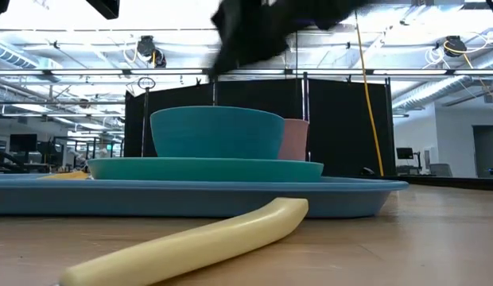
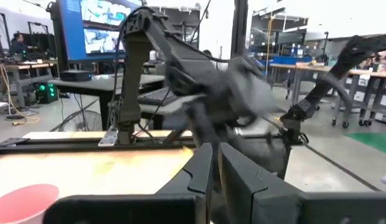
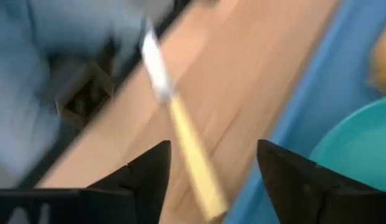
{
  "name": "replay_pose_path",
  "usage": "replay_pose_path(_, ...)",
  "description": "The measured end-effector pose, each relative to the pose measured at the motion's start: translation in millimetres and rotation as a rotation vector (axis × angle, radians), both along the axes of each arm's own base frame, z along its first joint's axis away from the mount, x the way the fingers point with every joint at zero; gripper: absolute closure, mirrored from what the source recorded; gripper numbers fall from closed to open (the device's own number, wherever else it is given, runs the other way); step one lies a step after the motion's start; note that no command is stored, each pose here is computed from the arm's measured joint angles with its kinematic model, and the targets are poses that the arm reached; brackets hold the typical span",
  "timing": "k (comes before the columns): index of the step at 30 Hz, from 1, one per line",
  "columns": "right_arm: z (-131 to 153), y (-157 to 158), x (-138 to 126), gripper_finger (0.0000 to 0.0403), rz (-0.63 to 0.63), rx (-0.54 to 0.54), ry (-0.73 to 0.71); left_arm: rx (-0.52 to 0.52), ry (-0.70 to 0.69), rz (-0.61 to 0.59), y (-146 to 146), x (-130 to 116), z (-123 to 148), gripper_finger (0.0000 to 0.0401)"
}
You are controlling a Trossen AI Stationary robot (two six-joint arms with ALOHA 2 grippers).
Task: Set up tray
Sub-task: Put the yellow knife on the blue serving tray to the left of the orange spoon
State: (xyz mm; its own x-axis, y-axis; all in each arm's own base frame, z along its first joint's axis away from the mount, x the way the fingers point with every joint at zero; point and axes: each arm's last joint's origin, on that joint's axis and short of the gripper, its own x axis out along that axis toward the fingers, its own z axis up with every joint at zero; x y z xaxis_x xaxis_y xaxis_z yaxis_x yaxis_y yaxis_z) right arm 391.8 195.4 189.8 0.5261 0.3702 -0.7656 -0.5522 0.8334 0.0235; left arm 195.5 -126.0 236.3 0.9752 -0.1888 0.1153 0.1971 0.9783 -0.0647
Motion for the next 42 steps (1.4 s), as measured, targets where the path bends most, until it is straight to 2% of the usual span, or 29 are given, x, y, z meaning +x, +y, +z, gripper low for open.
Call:
replay_pose_path(4,-25,12,10,0.0163,0.033,-0.134,0.182,0.007,0.006,0.000,0,0,-1,0.0370)
replay_pose_path(8,-20,25,20,0.0175,0.078,-0.166,0.190,0.011,0.011,0.000,0,0,-2,0.0370)
replay_pose_path(12,-19,33,26,0.0190,0.106,-0.165,0.159,0.013,0.013,-0.002,0,0,-2,0.0370)
replay_pose_path(19,-44,33,30,0.0195,0.094,-0.181,0.214,0.019,0.020,-0.006,0,0,-3,0.0370)
replay_pose_path(28,-42,35,33,0.0207,0.061,-0.147,0.190,0.026,0.031,-0.005,0,0,-4,0.0370)
replay_pose_path(31,-46,33,34,0.0223,0.024,-0.135,0.214,0.026,0.031,-0.005,0,0,-4,0.0370)
replay_pose_path(38,-70,33,36,0.0286,0.017,-0.137,0.276,0.030,0.036,-0.005,0,0,-4,0.0370)
replay_pose_path(42,-74,33,36,0.0326,0.001,-0.126,0.285,0.031,0.037,-0.005,0,0,-5,0.0370)
